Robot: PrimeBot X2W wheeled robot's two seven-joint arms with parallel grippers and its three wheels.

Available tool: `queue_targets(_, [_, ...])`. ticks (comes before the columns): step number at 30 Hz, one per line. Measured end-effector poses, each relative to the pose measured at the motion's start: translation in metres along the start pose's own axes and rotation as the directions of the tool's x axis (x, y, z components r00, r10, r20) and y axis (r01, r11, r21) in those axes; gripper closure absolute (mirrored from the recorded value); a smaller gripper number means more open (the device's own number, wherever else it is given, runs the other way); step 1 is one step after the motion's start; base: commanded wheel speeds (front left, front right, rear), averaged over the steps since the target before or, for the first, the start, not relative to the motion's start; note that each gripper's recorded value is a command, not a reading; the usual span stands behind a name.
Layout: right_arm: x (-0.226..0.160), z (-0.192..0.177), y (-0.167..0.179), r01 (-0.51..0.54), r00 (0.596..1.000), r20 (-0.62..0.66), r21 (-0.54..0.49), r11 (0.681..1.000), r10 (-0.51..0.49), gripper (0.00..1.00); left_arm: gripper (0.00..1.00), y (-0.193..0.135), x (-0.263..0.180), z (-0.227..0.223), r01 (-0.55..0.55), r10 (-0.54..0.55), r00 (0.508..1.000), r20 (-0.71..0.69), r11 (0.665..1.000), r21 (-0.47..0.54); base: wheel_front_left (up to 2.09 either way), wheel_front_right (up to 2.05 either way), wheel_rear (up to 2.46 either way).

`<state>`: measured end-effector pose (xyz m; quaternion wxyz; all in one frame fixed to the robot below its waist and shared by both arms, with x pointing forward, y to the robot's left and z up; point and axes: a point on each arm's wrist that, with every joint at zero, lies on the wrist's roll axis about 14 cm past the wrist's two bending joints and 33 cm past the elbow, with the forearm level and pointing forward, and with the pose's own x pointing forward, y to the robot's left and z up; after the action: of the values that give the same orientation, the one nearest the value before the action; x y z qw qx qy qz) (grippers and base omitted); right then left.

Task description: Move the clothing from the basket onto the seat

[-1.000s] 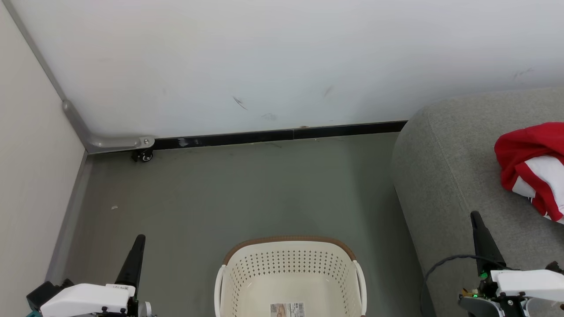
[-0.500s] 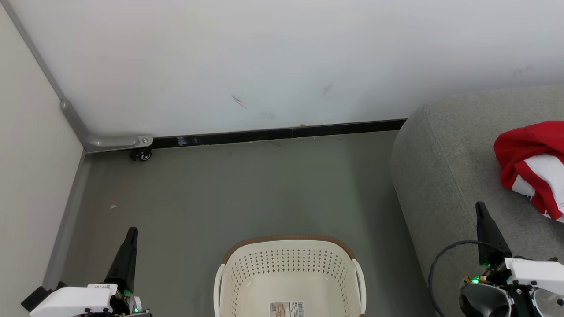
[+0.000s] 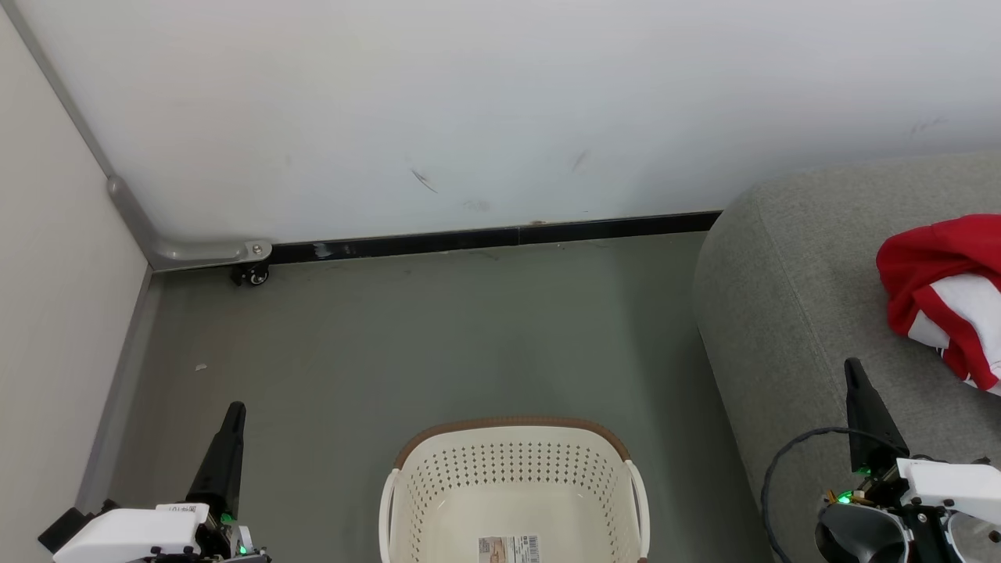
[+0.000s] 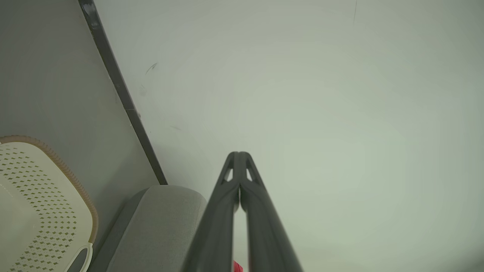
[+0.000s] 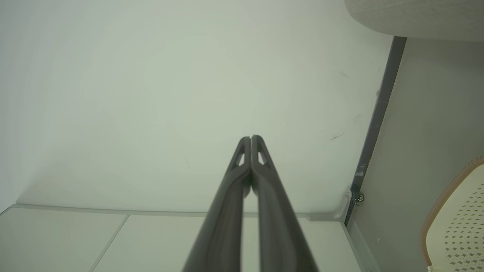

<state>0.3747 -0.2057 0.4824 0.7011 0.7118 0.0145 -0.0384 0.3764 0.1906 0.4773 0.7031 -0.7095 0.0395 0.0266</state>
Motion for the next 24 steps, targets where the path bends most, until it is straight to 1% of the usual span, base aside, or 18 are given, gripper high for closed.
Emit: queue_targets(24, [0.0,0.0011,-0.0003,0.001,1.0,0.003,0.001,1.0,-0.001,1.0,1.0,-0.0007,0.0001,-0.0006,0.002,-0.002,1.0,-0.002,1.0,0.001,0.0,0.0,0.0])
